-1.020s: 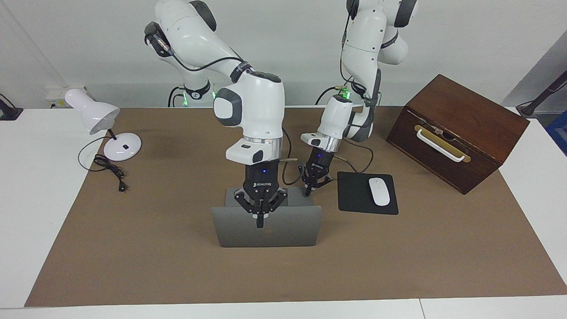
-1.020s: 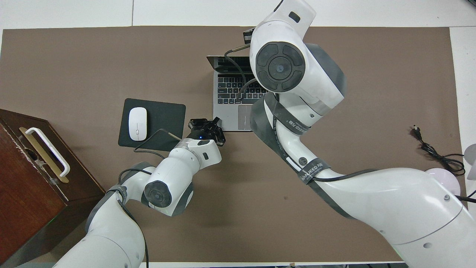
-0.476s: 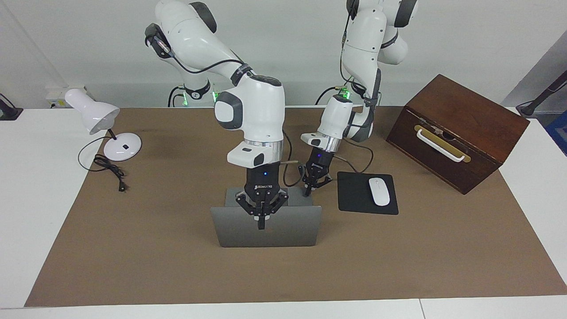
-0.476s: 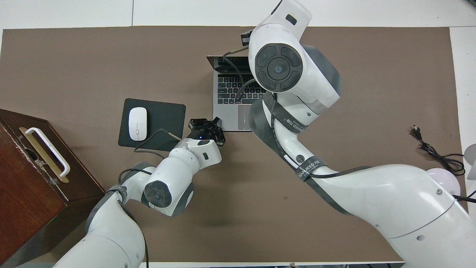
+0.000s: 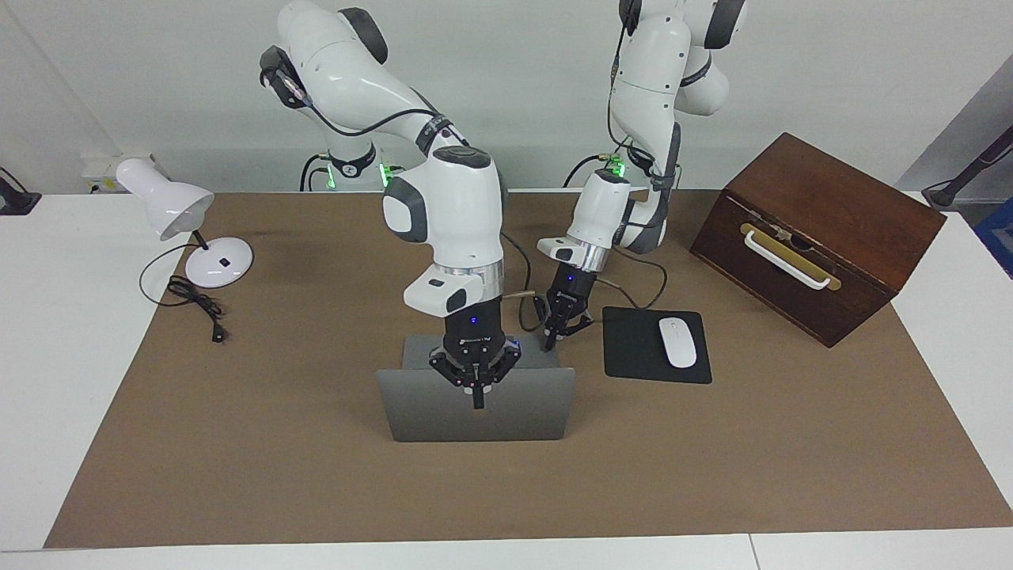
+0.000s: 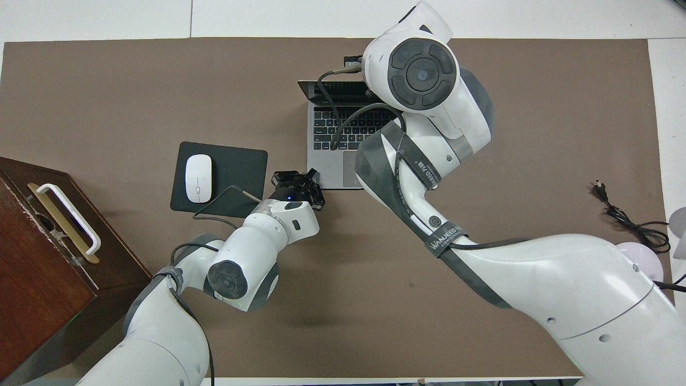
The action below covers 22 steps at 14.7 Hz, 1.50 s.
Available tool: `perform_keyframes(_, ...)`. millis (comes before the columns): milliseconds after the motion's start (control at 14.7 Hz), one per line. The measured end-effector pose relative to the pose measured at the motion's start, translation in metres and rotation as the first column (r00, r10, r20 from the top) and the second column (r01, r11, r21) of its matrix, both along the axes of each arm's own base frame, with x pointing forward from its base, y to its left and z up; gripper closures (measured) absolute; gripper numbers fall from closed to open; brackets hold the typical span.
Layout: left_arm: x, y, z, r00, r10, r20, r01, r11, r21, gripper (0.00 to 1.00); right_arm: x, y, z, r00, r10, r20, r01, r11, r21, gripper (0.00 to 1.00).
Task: Close laptop with both arms
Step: 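Push the laptop lid down toward the keyboard with the right gripper, then press the lid fully shut with the right gripper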
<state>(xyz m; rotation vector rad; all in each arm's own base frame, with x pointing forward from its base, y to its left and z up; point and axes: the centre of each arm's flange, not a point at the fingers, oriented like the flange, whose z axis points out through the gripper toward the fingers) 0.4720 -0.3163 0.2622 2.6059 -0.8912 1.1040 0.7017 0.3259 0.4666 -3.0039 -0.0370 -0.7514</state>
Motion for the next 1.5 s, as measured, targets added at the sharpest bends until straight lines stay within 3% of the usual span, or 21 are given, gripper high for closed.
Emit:
perform_keyframes(340,0.000,0.000,0.000,1.000,0.000,0.000,0.000,1.000,0.000,0.99,-0.007,-0.003,-0.008,0.989,-0.030,-0.148,0.038,0.998,0.052,0.99)
perform_keyframes(680,0.000,0.000,0.000,1.000,0.000,0.000,0.000,1.000,0.000,0.99,-0.014,-0.011,-0.016,0.953,-0.034,-0.301,0.071,0.991,0.113,0.99)
perform_keyframes(1088,0.000,0.000,0.000,1.000,0.000,0.001,0.000,1.000,0.000,0.99,-0.021,-0.030,-0.045,0.912,-0.039,-0.408,0.101,0.986,0.130,0.99)
perform_keyframes(1293,0.000,0.000,0.000,1.000,0.000,0.001,0.000,1.000,0.000,0.99,-0.033,-0.034,-0.065,0.879,-0.046,-0.475,0.119,0.985,0.125,0.99)
perform_keyframes(1497,0.000,0.000,0.000,1.000,0.000,0.001,0.000,1.000,0.000,0.99,-0.043,-0.041,-0.078,0.817,-0.058,-0.574,0.165,0.977,0.135,0.99)
